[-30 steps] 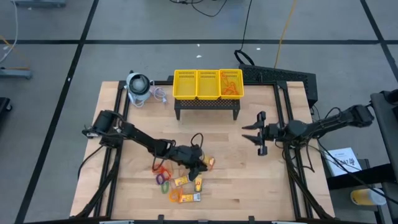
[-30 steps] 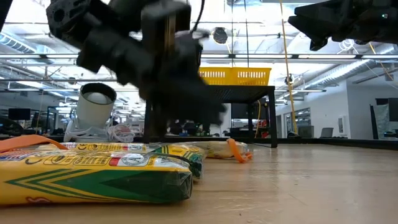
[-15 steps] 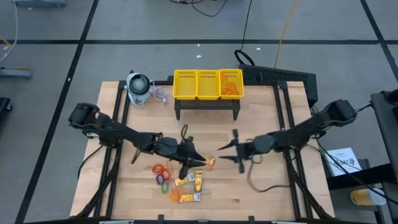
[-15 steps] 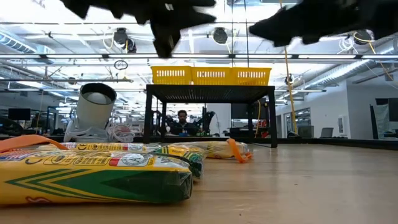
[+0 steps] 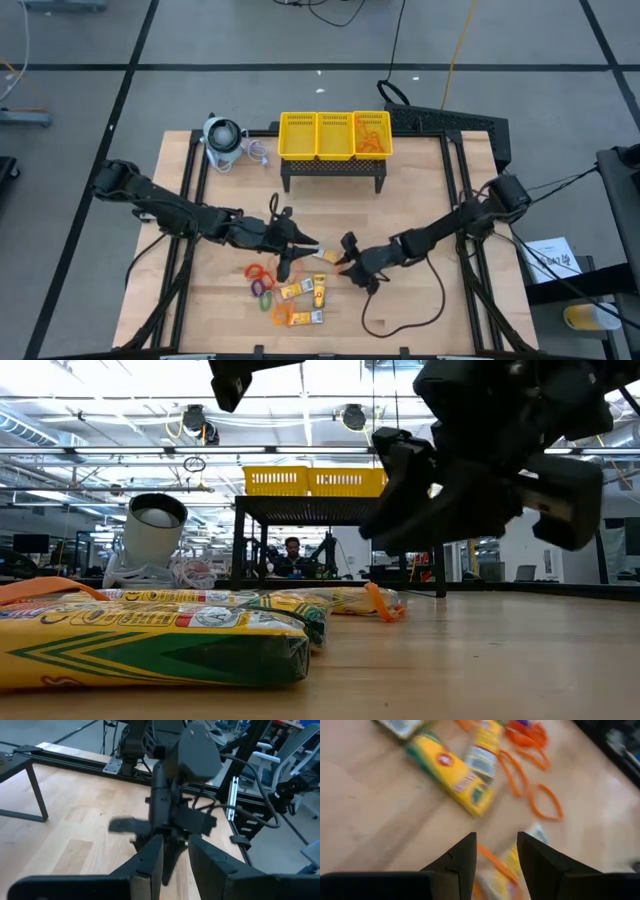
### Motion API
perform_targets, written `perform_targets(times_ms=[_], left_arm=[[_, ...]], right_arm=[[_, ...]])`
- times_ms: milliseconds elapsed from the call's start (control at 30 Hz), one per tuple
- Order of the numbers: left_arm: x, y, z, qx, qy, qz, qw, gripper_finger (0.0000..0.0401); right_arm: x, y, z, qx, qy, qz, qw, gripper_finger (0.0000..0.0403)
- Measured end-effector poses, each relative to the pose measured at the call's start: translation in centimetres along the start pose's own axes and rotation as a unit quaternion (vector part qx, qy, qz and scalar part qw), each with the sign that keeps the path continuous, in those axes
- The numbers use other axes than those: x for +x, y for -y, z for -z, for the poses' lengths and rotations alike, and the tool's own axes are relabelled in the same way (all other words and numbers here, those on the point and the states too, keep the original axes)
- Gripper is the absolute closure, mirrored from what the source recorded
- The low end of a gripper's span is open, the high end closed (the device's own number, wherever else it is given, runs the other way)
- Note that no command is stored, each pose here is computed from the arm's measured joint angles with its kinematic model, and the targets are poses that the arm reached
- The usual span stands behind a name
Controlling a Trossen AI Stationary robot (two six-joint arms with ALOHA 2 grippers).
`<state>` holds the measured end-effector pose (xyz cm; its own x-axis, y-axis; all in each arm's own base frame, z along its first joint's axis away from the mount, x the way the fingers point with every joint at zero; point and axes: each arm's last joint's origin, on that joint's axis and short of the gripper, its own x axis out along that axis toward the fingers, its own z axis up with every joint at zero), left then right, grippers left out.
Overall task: Pick & Place Office Desk Supplies
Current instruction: Put the orange rubber band into the right yellow bin on the shelf
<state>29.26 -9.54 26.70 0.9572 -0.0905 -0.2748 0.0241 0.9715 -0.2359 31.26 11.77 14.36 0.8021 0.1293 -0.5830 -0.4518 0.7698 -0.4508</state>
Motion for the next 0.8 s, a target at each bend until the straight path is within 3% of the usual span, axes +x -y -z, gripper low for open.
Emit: perform_targets(times_ms=[167, 367, 667, 800], left_arm=[[0.0, -0.1, 0.0, 0.0, 0.001, -0.001, 1.0, 0.0302], [0.0, -0.1, 0.0, -0.001, 0.002, -0.002, 1.0, 0.0302], [0.0, -0.1, -0.1, -0.001, 0.003, -0.002, 1.0, 0.0302], [0.0, -0.1, -0.1, -0.001, 0.003, -0.003, 1.0, 0.0302]], right_arm=[[1.0, -0.7, 1.0, -0.048, -0.022, -0.021, 0.998, 0.0272], [2.1, -0.8, 1.9, -0.094, -0.053, 0.023, 0.994, 0.0273], [2.8, -0.7, 2.2, -0.09, -0.043, 0.027, 0.995, 0.0277], [2.8, -0.7, 1.7, -0.082, -0.005, 0.012, 0.997, 0.0309]])
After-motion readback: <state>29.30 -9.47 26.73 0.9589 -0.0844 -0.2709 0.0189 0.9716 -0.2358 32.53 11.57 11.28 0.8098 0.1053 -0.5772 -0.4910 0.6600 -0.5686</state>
